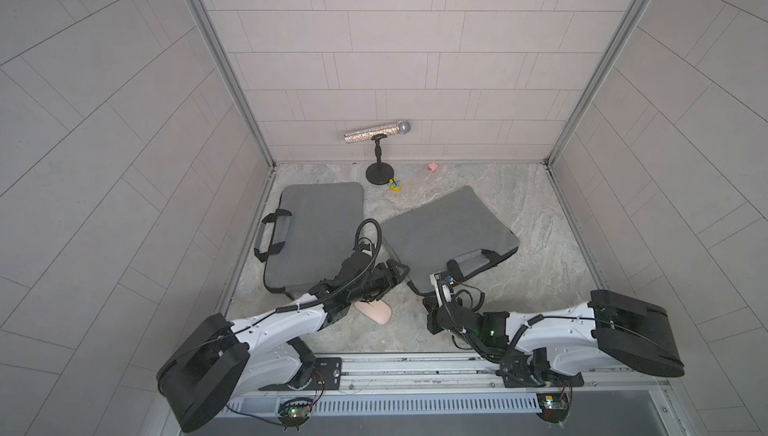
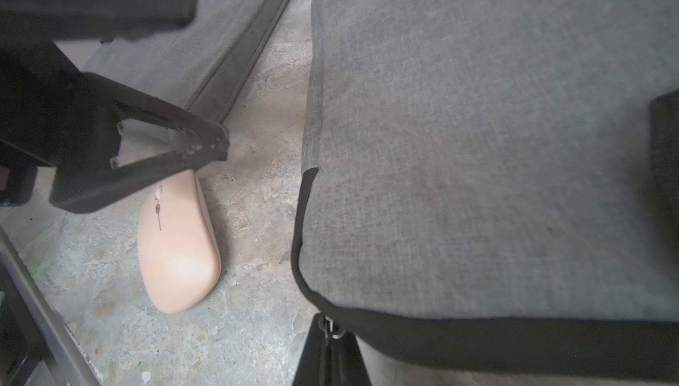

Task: Put the mouse into the laptop bag
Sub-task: Zip the zipper on the zippered laptop bag.

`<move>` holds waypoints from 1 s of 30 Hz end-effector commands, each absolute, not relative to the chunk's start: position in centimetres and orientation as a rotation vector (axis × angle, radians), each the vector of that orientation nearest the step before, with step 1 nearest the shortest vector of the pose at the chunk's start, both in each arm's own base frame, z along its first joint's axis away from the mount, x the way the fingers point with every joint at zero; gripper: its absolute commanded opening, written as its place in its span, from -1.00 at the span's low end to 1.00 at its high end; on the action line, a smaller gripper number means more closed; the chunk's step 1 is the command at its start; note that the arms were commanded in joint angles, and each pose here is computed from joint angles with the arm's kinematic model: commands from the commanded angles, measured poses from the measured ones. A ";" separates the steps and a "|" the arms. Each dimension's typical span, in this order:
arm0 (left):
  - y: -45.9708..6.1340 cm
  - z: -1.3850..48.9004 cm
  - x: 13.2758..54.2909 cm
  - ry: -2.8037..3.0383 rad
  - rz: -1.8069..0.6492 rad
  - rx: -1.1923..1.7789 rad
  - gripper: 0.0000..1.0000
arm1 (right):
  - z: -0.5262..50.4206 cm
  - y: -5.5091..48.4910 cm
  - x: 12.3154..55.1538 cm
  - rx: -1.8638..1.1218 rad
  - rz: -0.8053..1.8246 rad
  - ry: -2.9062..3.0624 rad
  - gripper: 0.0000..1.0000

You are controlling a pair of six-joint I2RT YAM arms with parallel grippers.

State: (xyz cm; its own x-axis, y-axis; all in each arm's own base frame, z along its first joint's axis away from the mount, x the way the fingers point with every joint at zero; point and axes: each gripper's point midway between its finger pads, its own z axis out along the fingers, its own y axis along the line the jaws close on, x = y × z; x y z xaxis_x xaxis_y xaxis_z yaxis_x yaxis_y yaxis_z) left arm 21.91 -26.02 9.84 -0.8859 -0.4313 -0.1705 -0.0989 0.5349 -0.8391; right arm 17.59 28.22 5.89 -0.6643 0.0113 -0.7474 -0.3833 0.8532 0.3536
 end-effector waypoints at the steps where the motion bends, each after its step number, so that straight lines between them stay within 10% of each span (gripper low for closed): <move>1: -27.4 9.3 21.7 2.414 -1.366 -0.456 0.53 | 7.7 29.6 17.3 -0.288 0.736 2.170 -1.00; 13: -30.3 5.5 22.2 2.493 -1.422 -0.500 0.40 | 7.6 29.8 17.3 -0.295 0.744 2.163 -1.00; 22: -30.5 4.5 23.0 2.529 -1.358 -0.484 -1.00 | 5.1 26.9 17.6 -0.208 0.642 2.232 -1.00; 30: -29.3 4.4 24.2 2.532 -1.300 -0.479 -1.00 | 1.7 19.4 19.2 -0.010 0.455 2.334 -1.00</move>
